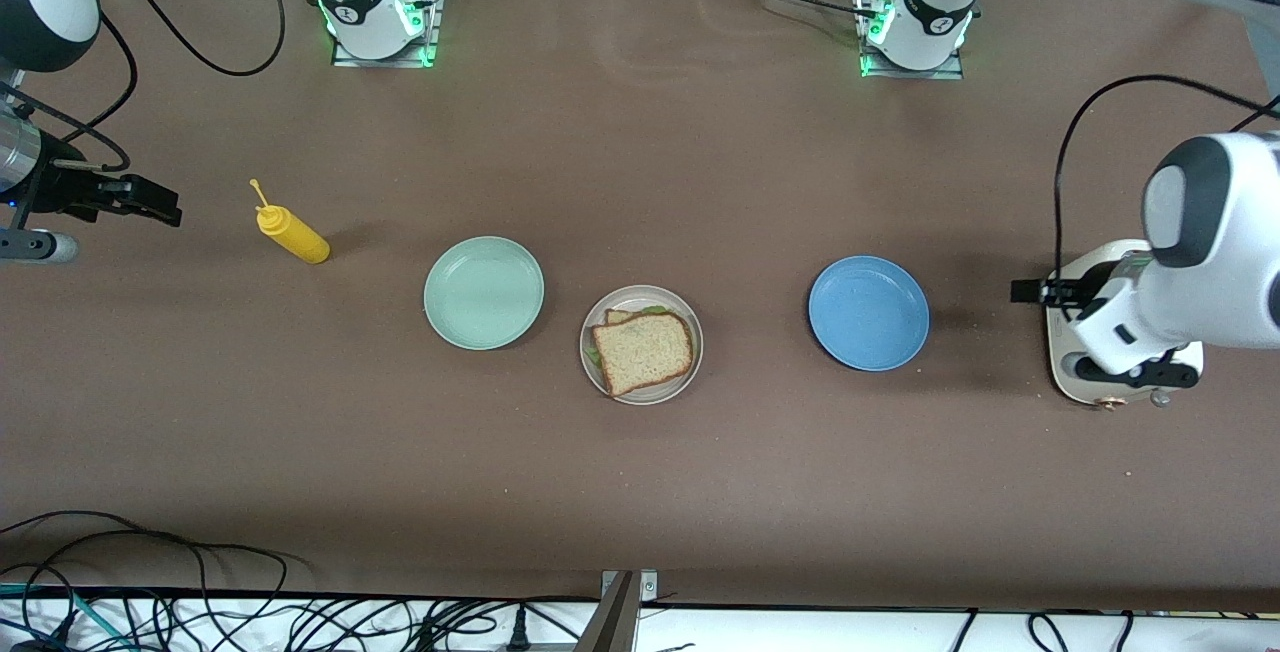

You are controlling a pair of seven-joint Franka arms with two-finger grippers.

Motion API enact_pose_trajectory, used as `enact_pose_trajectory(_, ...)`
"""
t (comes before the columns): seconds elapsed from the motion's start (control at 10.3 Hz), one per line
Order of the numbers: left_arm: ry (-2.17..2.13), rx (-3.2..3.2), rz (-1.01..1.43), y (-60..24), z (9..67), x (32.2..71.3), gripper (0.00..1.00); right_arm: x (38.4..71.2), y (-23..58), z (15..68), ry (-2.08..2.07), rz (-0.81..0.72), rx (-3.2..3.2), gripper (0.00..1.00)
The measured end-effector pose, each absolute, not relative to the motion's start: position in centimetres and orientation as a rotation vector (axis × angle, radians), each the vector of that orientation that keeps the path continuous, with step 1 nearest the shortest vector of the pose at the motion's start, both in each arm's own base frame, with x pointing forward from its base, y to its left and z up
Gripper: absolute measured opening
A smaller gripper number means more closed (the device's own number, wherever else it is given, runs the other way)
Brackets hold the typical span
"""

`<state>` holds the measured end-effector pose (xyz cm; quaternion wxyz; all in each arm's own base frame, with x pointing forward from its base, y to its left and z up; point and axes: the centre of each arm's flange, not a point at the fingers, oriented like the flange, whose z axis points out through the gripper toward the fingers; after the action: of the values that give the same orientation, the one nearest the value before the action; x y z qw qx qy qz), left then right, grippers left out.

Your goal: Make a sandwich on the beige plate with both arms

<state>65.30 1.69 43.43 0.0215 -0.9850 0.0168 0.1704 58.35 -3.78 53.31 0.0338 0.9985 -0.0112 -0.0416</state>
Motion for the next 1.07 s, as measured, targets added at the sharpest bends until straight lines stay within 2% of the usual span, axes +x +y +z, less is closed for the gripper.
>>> enact_pose_trajectory(0.68, -0.051, -3.076, 0.469, 5.7, 48.3, 63.4, 1.00, 58.4, -3.7, 53.5, -0.033, -0.123, 3.071, 1.00)
enact_pose_trajectory(1.07, -0.043, -3.128, 0.293, 5.8, 53.0, 58.3, 1.00, 58.4, -3.9, 53.5, -0.037, -0.121, 3.071, 1.00)
